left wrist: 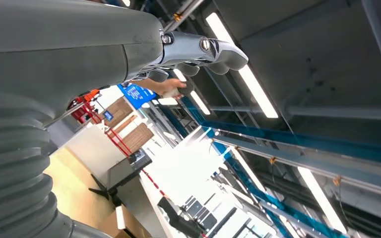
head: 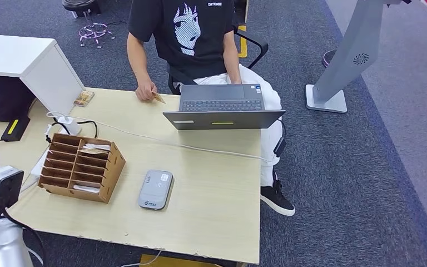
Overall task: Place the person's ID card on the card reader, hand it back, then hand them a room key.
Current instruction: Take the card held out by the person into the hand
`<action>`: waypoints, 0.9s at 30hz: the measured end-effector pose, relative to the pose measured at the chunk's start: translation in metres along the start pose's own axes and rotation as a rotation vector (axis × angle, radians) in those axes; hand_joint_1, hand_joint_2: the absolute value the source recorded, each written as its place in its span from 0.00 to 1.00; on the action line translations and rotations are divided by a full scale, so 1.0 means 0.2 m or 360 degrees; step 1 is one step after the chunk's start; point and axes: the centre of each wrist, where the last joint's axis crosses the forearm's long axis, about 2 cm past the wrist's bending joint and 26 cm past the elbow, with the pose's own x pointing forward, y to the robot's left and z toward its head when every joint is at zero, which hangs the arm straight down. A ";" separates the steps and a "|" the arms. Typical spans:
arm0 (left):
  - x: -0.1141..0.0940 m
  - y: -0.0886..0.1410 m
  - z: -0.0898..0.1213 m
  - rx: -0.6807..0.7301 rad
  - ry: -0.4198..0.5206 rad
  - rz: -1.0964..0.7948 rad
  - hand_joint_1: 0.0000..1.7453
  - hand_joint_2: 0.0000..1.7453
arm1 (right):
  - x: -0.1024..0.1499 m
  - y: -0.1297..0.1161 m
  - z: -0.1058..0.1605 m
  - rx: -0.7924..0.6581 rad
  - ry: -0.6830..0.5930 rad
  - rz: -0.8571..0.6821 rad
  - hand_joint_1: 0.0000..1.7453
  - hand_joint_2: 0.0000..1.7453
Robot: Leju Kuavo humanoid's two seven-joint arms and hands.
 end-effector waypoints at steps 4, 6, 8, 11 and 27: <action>-0.02 -0.07 -0.05 -0.0031 -0.0010 0.0001 0.00 1.00 | 0.00 0.00 0.00 0.0000 0.0001 0.0001 0.00 0.00; -0.03 -0.09 -0.06 -0.0049 -0.0011 -0.0003 0.00 1.00 | 0.00 0.00 0.00 0.0000 0.0000 0.0001 0.00 0.00; -0.03 -0.12 -0.08 -0.0079 -0.0013 -0.0026 0.00 1.00 | 0.00 0.00 0.00 -0.0001 -0.0001 0.0000 0.00 0.00; -0.03 -0.18 -0.14 -0.0130 -0.0025 -0.0089 0.00 1.00 | 0.00 -0.01 0.00 -0.0003 -0.0002 -0.0001 0.00 0.00; 0.17 -0.36 -0.39 -0.0152 -0.0494 -0.0167 0.00 1.00 | 0.01 -0.03 -0.01 -0.0009 -0.0021 -0.0007 0.00 0.00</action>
